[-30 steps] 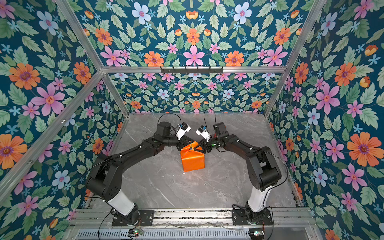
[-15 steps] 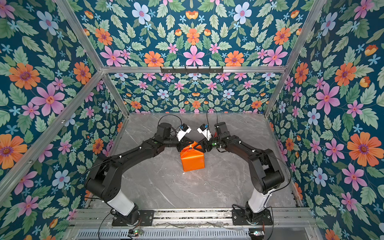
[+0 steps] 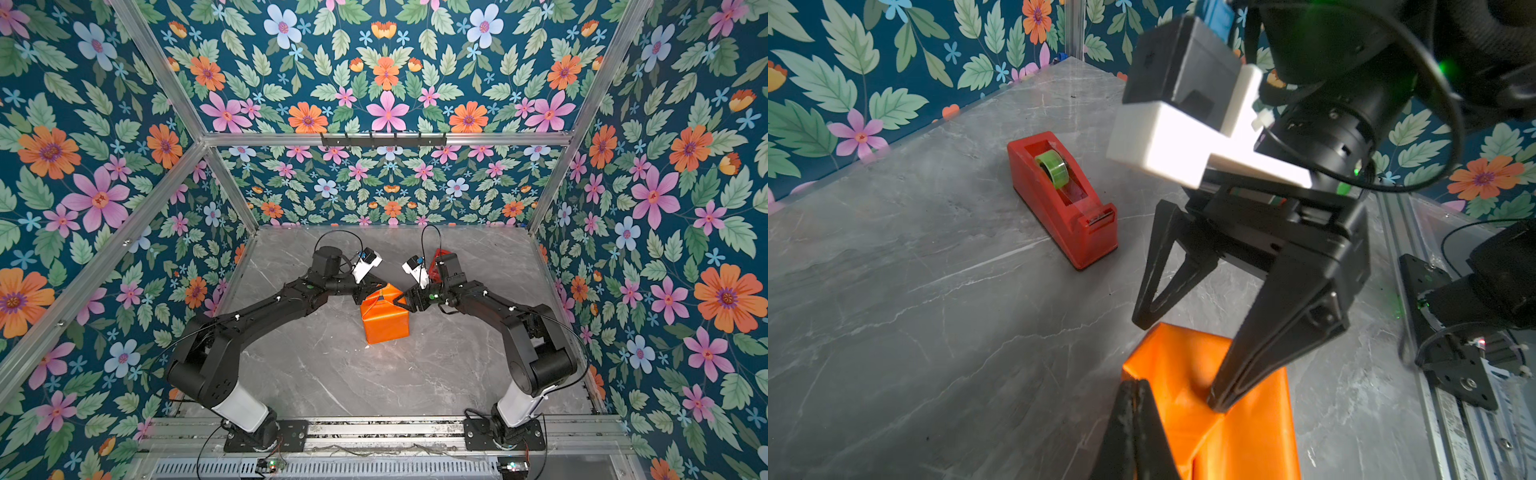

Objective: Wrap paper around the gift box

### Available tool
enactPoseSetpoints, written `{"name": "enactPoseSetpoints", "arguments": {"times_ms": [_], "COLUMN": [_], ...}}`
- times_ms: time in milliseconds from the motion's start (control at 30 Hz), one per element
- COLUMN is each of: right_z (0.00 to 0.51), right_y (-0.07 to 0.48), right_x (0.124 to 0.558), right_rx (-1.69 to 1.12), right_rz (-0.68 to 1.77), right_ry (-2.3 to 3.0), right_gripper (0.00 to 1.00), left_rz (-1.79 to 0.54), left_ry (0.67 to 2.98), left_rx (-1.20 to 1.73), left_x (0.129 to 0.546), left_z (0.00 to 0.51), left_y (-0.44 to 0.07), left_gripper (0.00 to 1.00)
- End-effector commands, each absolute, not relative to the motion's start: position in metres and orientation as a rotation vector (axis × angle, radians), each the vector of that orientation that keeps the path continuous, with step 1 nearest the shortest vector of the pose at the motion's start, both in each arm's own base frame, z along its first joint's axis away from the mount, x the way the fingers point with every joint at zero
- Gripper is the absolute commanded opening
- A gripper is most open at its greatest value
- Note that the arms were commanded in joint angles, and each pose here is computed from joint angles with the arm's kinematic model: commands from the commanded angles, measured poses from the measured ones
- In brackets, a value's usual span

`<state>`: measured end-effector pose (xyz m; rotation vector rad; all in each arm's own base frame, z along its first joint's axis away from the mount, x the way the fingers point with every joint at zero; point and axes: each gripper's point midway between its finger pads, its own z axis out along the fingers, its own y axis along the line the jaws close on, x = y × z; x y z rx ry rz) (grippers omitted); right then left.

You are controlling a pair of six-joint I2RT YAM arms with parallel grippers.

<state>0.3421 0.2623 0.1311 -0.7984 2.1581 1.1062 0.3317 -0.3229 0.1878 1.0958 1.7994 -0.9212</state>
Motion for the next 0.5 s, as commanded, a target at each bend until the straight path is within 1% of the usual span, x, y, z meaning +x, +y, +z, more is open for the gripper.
{"name": "enactPoseSetpoints", "arguments": {"times_ms": [0, 133, 167, 467], "right_z": [0.124, 0.111, 0.122, 0.114], "right_y": [0.259, 0.254, 0.253, 0.25], "right_x": [0.347, 0.348, 0.347, 0.345], "right_rx": [-0.708, -0.628, -0.625, -0.565], "right_rz": [1.083, 1.067, 1.06, 1.02], "right_ry": [2.197, 2.23, 2.199, 2.234], "right_gripper": [0.66, 0.66, 0.66, 0.66], "left_rz": [-0.912, -0.92, -0.917, -0.944], "left_ry": [1.784, 1.796, 1.804, 1.854], "left_rx": [1.102, 1.099, 1.1, 1.081], "left_x": [0.328, 0.319, 0.317, 0.292], "left_z": [0.19, 0.187, 0.185, 0.17], "left_y": [-0.326, -0.328, -0.328, -0.332], "left_gripper": [0.0, 0.0, 0.0, 0.0]}}
